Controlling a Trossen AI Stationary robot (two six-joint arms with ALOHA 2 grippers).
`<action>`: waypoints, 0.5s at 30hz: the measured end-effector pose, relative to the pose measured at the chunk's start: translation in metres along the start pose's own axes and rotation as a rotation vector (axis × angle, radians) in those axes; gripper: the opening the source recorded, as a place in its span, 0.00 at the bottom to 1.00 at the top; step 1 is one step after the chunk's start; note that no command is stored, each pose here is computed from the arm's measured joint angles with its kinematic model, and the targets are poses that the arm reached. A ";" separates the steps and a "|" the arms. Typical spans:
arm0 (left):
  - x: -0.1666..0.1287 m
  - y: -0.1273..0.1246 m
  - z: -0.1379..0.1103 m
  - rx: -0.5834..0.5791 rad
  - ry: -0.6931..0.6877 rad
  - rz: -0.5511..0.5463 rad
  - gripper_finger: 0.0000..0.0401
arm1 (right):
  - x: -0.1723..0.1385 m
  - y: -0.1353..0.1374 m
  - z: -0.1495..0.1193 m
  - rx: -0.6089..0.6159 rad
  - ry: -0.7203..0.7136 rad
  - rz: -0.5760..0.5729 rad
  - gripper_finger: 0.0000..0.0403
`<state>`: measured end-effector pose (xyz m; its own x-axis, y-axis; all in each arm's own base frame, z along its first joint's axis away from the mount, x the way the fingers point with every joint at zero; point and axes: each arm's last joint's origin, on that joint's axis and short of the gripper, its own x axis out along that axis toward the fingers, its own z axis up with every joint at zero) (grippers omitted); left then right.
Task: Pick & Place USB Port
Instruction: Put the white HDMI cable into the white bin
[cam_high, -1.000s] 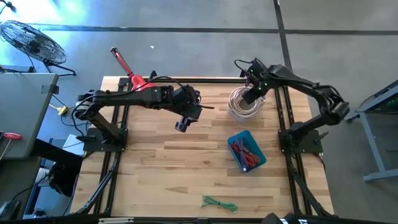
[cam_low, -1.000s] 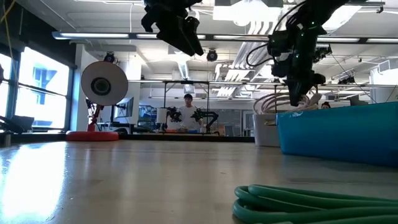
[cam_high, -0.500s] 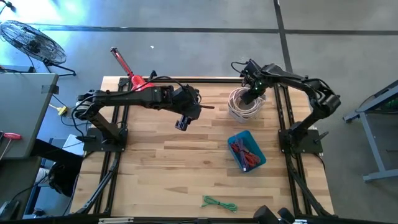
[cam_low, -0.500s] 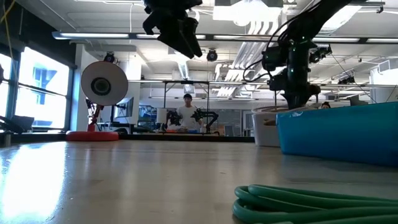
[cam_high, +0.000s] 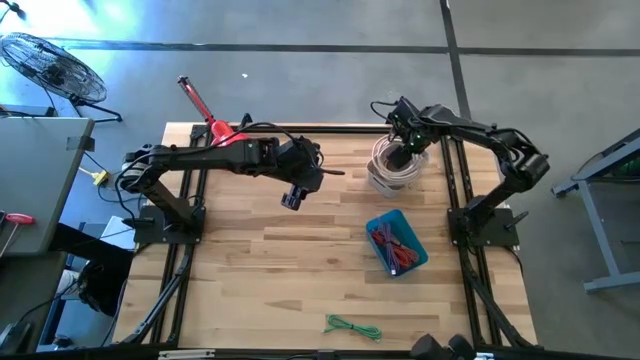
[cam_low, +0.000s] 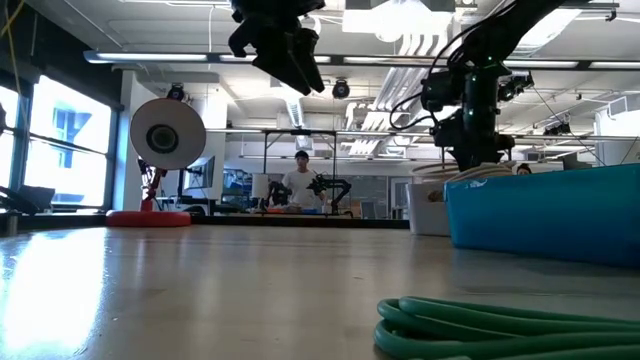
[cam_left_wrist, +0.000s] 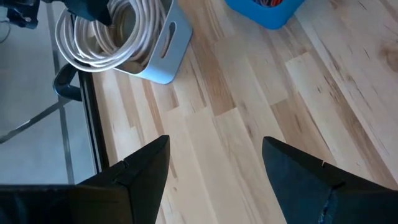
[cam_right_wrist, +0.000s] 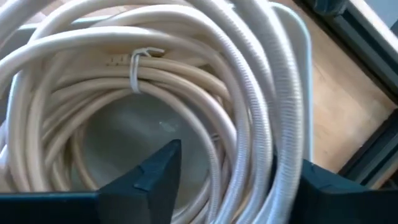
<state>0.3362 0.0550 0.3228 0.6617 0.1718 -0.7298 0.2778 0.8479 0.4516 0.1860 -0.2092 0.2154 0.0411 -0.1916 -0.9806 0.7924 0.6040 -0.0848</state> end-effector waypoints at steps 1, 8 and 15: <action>0.000 0.000 0.000 0.000 0.000 0.000 0.62 | 0.000 0.001 0.000 -0.003 0.004 0.009 0.51; 0.000 0.001 -0.001 0.003 0.027 0.036 0.62 | -0.007 0.004 -0.003 -0.009 -0.003 0.079 0.54; 0.000 0.001 -0.001 0.007 0.027 0.043 0.62 | -0.029 -0.001 -0.009 0.001 -0.097 0.000 0.55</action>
<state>0.3362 0.0565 0.3232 0.6542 0.2211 -0.7233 0.2549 0.8359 0.4861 0.1784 -0.1974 0.2421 0.0993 -0.2656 -0.9589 0.7932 0.6031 -0.0849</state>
